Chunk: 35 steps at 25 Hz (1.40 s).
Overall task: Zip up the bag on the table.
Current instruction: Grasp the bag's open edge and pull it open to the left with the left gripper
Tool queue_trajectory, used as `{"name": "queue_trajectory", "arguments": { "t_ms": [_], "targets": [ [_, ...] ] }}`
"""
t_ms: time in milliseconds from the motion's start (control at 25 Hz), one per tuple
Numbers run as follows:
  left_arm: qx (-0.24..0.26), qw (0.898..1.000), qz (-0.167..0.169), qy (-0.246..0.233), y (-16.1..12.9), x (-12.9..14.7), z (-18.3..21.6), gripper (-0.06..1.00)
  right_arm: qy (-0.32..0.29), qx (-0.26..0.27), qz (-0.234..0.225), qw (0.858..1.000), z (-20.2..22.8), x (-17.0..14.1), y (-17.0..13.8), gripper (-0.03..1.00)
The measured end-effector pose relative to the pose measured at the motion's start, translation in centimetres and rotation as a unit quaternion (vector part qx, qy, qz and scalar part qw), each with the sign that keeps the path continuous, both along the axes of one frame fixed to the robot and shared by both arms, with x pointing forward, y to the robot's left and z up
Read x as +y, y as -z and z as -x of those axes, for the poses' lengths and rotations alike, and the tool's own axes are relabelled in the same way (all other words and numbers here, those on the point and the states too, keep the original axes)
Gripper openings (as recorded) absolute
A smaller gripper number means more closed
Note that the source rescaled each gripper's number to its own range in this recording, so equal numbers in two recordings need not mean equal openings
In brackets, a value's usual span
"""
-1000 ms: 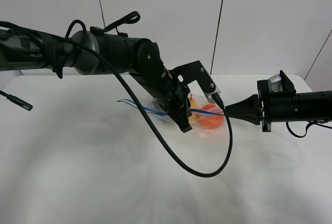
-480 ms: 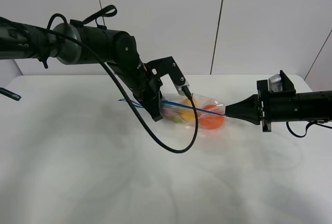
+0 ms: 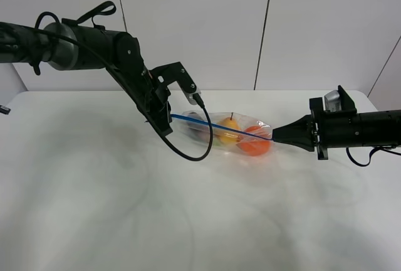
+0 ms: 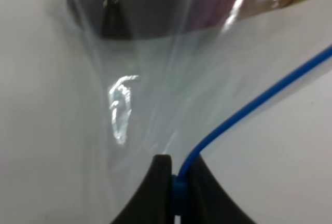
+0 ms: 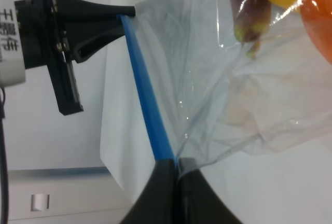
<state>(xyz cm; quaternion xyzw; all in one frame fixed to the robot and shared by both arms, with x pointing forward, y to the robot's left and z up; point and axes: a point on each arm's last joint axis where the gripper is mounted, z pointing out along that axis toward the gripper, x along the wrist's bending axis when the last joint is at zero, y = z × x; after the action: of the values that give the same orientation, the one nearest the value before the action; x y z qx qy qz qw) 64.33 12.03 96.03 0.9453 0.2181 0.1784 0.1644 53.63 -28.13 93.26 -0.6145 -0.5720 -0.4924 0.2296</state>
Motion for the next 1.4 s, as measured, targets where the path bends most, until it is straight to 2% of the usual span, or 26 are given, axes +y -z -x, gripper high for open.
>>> {"name": "queue_trajectory", "arguments": {
  "t_ms": [440,640,1240,1320,1400],
  "targets": [
    [0.002,0.999,-0.001,-0.042,0.0,3.4,-1.3,0.00,-0.004,0.003,0.005,1.000,0.1,0.0,0.1,0.00],
    [0.004,0.999,0.002,-0.047,0.0,3.5,-1.3,0.00,-0.004,0.003,0.005,1.000,0.1,0.0,0.1,0.00],
    [0.019,0.994,0.032,-0.102,0.0,4.7,-1.7,0.00,-0.005,0.006,0.003,1.000,0.0,0.2,0.1,0.00],
    [0.019,0.994,0.033,-0.106,0.0,4.7,-1.7,0.05,-0.005,0.006,0.003,1.000,0.0,0.2,0.1,0.00],
    [0.021,0.993,0.035,-0.115,0.0,4.9,-1.8,0.17,-0.007,0.006,0.004,1.000,0.1,0.2,0.1,0.00]
  ]
}}
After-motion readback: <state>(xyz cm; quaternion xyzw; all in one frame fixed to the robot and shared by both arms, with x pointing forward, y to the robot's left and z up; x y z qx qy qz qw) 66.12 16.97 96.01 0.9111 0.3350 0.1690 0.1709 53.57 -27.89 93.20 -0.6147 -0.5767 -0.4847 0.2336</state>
